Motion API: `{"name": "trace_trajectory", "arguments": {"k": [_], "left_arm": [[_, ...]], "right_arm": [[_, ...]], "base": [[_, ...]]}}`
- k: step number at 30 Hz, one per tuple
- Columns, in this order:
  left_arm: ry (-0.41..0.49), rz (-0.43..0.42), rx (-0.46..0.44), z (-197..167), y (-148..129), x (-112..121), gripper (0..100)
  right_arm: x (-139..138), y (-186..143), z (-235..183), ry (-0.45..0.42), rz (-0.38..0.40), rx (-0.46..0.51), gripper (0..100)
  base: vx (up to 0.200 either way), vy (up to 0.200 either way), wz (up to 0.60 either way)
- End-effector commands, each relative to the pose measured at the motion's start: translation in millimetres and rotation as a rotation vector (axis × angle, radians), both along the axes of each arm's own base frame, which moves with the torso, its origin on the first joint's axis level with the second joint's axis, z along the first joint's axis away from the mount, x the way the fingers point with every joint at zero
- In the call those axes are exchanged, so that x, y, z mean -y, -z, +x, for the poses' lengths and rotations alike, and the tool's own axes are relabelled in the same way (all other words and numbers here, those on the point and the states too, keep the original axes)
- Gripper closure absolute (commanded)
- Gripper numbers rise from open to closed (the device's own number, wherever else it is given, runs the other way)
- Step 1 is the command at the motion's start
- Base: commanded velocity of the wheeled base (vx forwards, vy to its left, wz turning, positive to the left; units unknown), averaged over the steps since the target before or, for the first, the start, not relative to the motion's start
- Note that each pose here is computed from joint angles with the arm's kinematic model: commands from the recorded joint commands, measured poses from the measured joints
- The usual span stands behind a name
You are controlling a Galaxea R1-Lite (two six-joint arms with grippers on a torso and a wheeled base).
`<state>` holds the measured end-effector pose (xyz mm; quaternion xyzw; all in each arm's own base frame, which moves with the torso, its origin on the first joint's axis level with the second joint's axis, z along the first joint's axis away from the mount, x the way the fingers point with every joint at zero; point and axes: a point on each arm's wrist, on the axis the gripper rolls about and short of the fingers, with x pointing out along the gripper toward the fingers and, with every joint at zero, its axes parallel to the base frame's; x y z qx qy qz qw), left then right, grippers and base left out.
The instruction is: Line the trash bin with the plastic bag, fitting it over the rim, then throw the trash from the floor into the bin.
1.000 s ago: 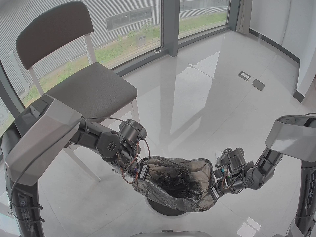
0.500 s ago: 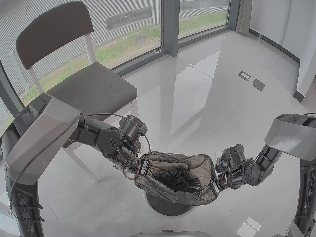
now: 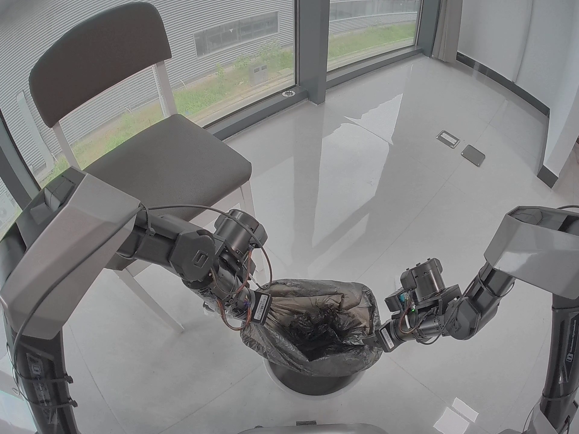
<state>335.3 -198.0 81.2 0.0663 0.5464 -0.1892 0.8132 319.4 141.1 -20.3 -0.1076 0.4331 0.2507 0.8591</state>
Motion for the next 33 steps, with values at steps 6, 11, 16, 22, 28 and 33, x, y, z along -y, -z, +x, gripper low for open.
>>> {"name": "trace_trajectory", "arguments": {"k": [6,11,16,22,28,33], "left_arm": [[0.001,0.013,-0.012,2.1,7.2,0.8,100],[0.003,0.040,-0.013,0.8,8.6,-0.5,100],[0.005,0.060,-0.021,-2.5,8.4,0.7,100],[0.006,0.092,-0.025,-8.6,11.8,1.1,100],[0.041,0.113,-0.027,-25.8,7.9,6.1,100],[0.075,0.143,-0.044,-46.1,9.7,11.3,100]], "right_arm": [[14.6,-13.9,4.4,0.047,0.016,0.031,0],[13.5,-27.2,-0.2,0.036,0.027,0.058,0],[4.4,-27.8,-4.6,0.006,0.031,0.058,0],[-9.2,-29.4,-9.3,-0.037,0.040,0.062,0],[-26.7,-28.3,-19.2,-0.096,0.040,0.056,0],[-39.1,-27.6,-24.2,-0.135,0.044,0.058,0]], "base": [[0.000,0.000,0.00],[0.000,0.000,0.00],[0.000,0.000,0.00],[0.000,0.000,0.00],[0.000,0.000,0.00],[0.000,0.000,0.00]]}}
